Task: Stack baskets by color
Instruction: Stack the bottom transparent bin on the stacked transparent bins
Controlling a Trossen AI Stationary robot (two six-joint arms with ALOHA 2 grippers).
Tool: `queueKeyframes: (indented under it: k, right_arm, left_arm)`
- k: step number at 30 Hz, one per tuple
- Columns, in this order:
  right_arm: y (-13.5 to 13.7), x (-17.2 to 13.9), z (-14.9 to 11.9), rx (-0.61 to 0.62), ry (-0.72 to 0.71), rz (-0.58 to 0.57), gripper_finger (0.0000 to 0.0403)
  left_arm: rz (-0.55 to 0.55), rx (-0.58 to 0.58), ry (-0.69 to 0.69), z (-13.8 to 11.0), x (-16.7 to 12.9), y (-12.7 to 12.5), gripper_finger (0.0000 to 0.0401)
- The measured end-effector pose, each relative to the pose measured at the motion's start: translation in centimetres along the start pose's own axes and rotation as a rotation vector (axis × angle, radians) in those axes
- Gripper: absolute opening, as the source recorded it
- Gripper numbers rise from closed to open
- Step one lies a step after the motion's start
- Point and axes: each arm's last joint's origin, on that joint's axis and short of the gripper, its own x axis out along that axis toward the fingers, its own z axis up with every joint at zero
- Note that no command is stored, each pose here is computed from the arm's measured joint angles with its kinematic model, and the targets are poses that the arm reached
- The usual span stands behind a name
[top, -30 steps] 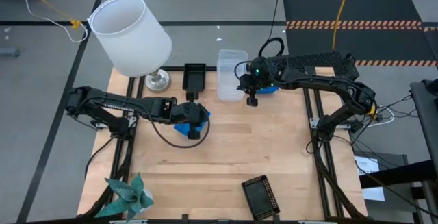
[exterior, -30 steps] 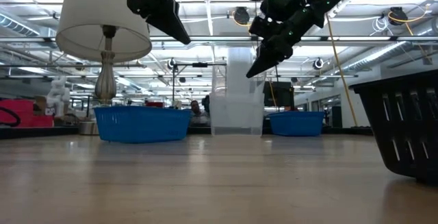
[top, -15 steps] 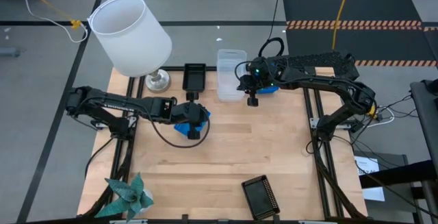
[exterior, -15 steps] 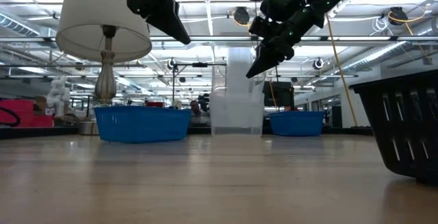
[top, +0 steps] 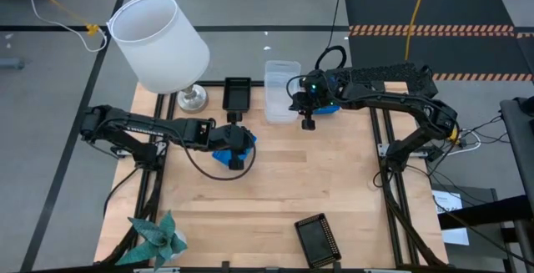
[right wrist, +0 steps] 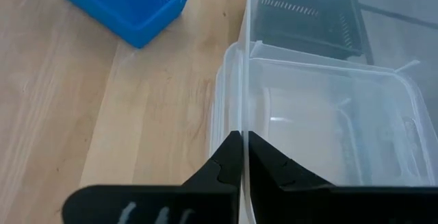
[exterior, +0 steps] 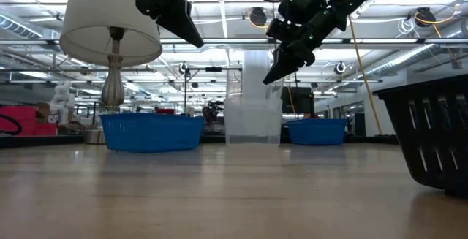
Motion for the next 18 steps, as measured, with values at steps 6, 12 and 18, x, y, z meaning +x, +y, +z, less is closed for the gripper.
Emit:
queueKeyframes:
  k: [6,12,18]
  right_arm:
    - [-0.03,0.00,0.01,0.000,-0.002,-0.002,0.0035]
    - [-0.02,0.00,0.00,0.004,-0.002,-0.003,0.0080]
    - [0.01,-0.07,0.05,0.006,-0.003,-0.004,0.0110]
  left_arm:
    - [0.000,0.000,0.000,0.00,0.00,0.00,0.0097]
    - [0.000,0.000,0.000,-0.01,0.00,-0.01,0.0097]
    - [-0.001,0.002,0.006,-0.07,0.01,-0.03,0.0097]
